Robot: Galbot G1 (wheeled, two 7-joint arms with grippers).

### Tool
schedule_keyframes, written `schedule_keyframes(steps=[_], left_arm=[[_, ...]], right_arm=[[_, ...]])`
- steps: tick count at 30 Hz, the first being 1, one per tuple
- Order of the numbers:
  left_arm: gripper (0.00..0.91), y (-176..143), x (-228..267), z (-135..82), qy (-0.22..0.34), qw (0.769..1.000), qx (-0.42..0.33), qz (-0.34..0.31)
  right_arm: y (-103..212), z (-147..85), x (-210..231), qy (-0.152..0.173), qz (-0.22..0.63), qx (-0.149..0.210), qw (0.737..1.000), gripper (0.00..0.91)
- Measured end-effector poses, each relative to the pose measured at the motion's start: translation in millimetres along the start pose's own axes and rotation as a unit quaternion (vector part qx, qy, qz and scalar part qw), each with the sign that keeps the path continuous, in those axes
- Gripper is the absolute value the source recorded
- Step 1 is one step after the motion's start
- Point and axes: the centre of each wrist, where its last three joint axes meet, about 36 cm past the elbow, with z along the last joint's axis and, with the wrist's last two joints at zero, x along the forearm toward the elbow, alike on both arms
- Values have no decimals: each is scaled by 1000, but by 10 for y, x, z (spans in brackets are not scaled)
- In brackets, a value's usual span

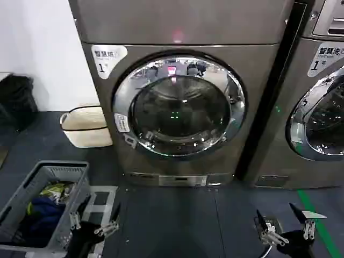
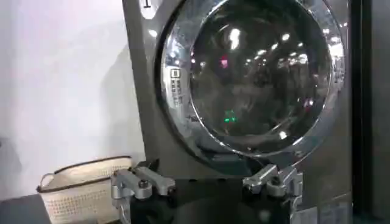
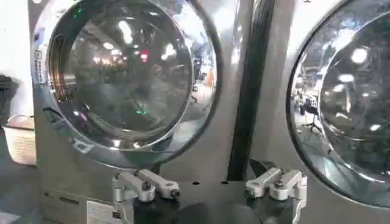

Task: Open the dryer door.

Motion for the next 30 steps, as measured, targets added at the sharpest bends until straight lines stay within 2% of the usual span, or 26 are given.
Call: schedule_keyframes(steps=[4, 12, 24, 30], left_arm=[[907, -4, 5, -16, -1, 1000, 0, 1], [907, -18, 10, -28, -2, 1000, -2, 2], [907, -29, 12, -44, -3, 1000, -6, 2], [907, -31, 7, -43, -3, 1000, -6, 3]], right_arm=[[-30, -8, -117, -1, -11, 3, 1000, 907], [-52, -69, -479, -22, -45, 4, 999, 907], [-239, -91, -1048, -48, -105, -13, 993, 907], [-344, -110, -1384, -58, -135, 2, 989, 907]])
